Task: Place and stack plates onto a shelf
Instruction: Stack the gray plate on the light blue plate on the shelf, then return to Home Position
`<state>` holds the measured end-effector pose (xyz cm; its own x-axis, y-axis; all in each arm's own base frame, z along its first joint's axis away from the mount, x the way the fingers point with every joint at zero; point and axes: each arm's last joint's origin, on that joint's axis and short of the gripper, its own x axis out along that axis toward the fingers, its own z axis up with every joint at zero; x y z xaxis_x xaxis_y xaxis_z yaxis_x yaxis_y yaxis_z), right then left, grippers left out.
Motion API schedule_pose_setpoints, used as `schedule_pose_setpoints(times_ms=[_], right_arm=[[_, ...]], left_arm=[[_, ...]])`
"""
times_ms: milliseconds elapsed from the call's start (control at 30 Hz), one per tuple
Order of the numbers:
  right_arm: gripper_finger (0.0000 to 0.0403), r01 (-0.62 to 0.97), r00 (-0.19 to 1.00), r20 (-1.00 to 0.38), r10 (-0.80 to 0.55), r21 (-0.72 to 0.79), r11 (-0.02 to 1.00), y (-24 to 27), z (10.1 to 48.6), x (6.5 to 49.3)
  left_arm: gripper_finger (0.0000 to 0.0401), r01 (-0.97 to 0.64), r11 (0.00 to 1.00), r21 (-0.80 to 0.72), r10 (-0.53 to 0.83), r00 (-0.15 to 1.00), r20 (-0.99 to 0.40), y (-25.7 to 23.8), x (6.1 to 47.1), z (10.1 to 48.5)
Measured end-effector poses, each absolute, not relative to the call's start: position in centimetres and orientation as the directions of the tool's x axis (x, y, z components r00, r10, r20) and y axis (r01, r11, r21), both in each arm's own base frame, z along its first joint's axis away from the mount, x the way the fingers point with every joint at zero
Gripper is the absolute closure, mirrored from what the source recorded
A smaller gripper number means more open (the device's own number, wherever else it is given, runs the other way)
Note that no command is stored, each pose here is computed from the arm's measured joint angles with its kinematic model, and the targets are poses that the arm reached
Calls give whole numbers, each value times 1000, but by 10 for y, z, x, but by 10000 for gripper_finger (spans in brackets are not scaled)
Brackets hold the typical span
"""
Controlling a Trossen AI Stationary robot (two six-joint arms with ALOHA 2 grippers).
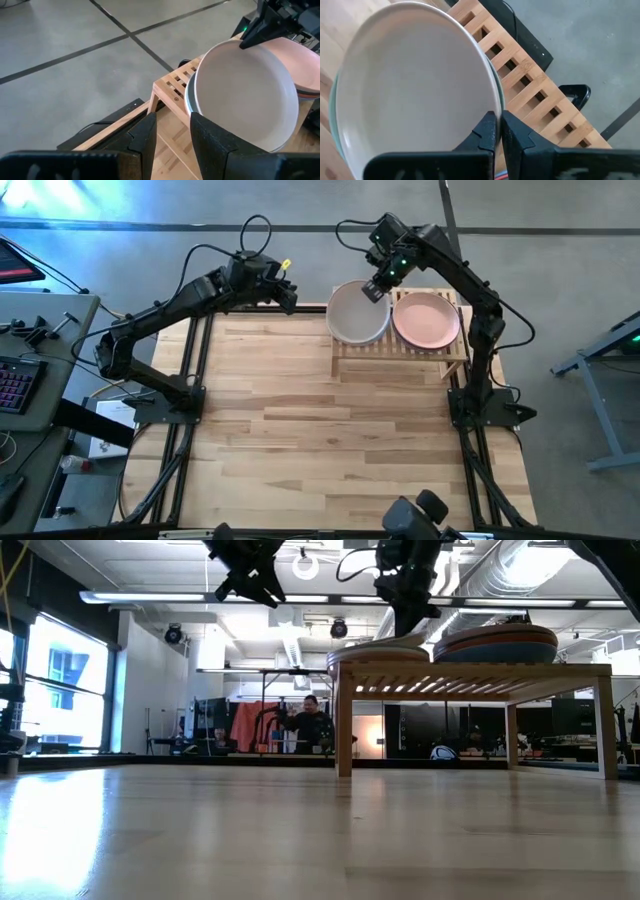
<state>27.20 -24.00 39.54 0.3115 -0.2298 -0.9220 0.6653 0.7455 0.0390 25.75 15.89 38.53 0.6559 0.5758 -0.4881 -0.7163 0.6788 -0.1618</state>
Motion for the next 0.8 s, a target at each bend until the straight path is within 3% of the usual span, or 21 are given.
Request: schedule_pose_setpoints(times_ms=[167, 500, 800], right_arm=[[386, 647, 312, -922, -230, 29, 762, -240, 395, 272], [292, 668, 275, -920, -281, -28, 744, -242, 397, 270], [279, 616, 409, -873, -266, 49, 786, -239, 424, 262]], left_arm=[[295, -716, 679, -162, 576, 657, -487, 159, 258, 386], [295, -727, 668, -157, 590, 646, -485, 161, 256, 386], [295, -669, 716, -199, 516, 700, -494, 156, 254, 388]])
